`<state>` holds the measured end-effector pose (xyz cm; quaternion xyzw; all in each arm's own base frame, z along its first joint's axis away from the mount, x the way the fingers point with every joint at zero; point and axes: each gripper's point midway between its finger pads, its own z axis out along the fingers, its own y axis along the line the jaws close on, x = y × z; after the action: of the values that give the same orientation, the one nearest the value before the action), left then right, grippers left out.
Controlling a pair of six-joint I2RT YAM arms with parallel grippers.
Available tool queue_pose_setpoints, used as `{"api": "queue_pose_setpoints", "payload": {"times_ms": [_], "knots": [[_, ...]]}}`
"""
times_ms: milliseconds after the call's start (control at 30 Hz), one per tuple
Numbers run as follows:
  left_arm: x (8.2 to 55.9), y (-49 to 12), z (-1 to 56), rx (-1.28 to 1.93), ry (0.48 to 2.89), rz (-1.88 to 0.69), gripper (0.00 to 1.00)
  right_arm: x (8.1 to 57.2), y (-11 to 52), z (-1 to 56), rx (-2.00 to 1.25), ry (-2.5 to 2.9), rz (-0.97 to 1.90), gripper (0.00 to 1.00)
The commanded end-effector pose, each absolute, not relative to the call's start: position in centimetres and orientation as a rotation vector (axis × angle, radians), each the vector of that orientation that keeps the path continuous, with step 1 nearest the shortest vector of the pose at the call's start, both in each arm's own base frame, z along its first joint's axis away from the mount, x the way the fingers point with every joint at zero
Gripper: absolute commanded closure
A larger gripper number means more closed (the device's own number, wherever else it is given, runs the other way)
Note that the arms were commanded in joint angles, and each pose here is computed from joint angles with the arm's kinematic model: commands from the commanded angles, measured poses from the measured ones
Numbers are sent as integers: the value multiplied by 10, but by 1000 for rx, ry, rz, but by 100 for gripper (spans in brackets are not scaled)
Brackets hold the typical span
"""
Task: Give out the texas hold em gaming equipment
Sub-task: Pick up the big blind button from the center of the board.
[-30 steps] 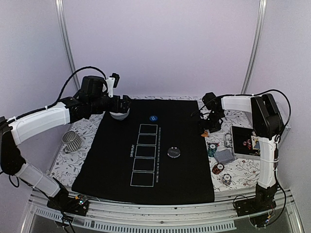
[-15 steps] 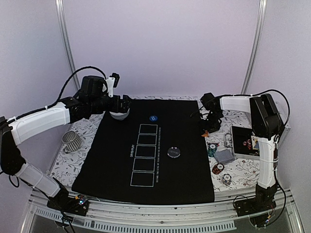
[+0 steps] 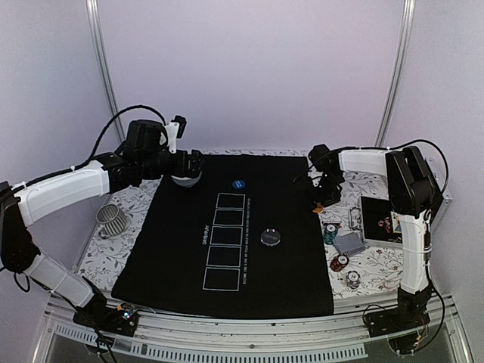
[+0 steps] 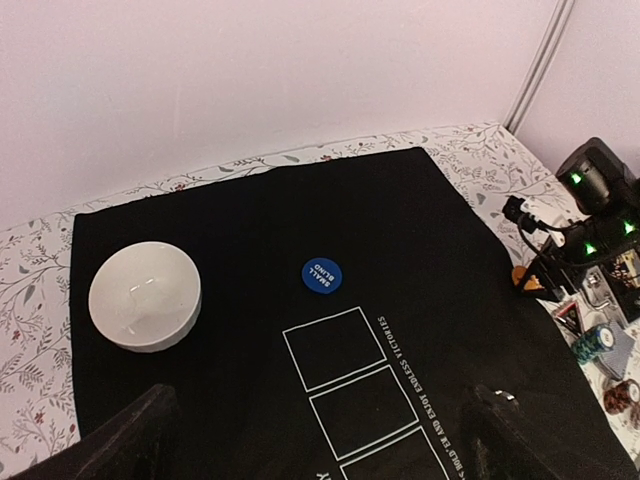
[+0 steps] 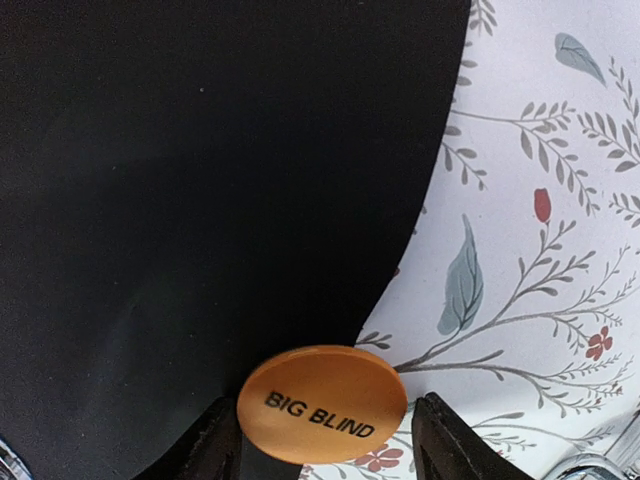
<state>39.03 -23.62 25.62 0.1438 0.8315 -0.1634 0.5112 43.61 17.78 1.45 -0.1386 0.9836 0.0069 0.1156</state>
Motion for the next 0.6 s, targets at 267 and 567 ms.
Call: {"api": "queue_pose_setpoints", "payload": {"times_ms": [267, 567], "knots": [[392, -239, 248, 352, 2005, -394, 2, 424, 168, -13, -449, 2953, -117, 55], [392, -241, 251, 361, 1998, -404, 2, 435, 170, 30, -429, 2857, -101, 65]]}}
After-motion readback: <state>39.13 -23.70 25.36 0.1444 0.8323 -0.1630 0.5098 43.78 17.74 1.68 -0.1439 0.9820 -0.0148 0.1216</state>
